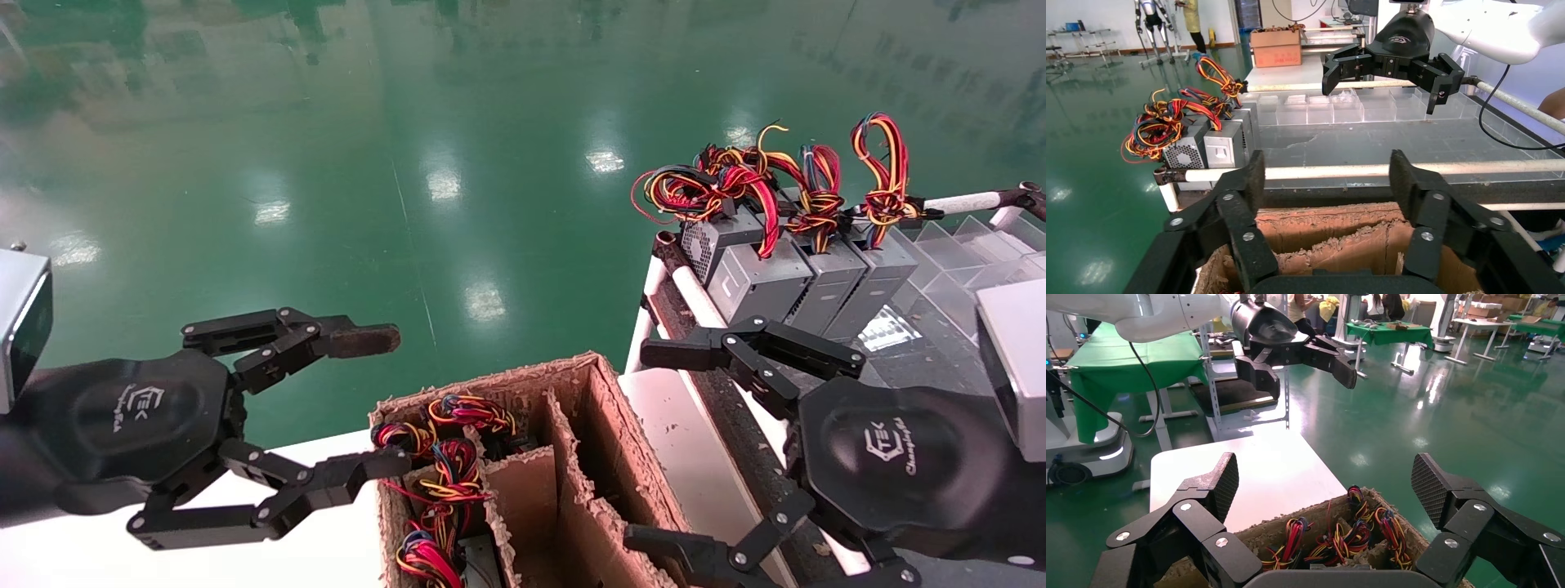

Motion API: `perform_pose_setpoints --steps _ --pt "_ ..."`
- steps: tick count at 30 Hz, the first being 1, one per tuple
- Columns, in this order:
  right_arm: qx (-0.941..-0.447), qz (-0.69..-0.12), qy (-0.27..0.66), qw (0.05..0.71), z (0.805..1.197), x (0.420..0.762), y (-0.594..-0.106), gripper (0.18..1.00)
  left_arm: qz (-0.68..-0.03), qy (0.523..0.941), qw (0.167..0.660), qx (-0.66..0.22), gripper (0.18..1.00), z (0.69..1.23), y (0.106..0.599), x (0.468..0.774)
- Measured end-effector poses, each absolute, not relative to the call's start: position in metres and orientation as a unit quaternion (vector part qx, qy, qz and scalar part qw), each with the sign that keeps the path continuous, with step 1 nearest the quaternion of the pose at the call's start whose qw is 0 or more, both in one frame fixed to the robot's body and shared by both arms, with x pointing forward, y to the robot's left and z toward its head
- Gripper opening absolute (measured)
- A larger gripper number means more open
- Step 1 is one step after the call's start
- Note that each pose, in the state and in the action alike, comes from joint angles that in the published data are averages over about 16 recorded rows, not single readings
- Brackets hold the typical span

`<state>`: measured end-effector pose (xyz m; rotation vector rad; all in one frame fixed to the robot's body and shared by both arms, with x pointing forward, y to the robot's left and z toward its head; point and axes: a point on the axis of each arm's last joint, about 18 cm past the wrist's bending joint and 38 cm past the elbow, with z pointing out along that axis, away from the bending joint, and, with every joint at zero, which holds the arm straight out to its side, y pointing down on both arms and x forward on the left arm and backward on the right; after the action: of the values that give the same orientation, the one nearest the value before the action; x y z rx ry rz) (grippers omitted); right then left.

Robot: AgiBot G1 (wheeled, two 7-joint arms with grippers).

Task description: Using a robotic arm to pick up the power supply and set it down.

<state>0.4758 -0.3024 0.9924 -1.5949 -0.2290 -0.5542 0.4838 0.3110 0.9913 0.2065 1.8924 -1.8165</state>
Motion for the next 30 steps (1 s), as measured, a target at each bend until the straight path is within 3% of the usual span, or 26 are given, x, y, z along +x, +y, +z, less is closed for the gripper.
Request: perform_pose_setpoints --steps 8,20,30 --pt "-0.704 -0.245 -0.101 0.659 0.9924 0.4758 -0.3024 1.001 -0.668 0.696 0.252 0.076 0.641 0.9913 0.3110 0.4838" --pt "-0.704 -0.245 -0.101 0.659 0.9923 0.4758 -0.3024 1.001 -0.668 0.696 0.252 0.076 0.367 0.9913 0.3110 0.4838" --pt "-0.707 -0.248 -0.093 0.655 0.9904 0.4780 -0.3045 1.001 -0.668 0.696 0.252 0.076 0.245 0.9913 0.3110 0.4838"
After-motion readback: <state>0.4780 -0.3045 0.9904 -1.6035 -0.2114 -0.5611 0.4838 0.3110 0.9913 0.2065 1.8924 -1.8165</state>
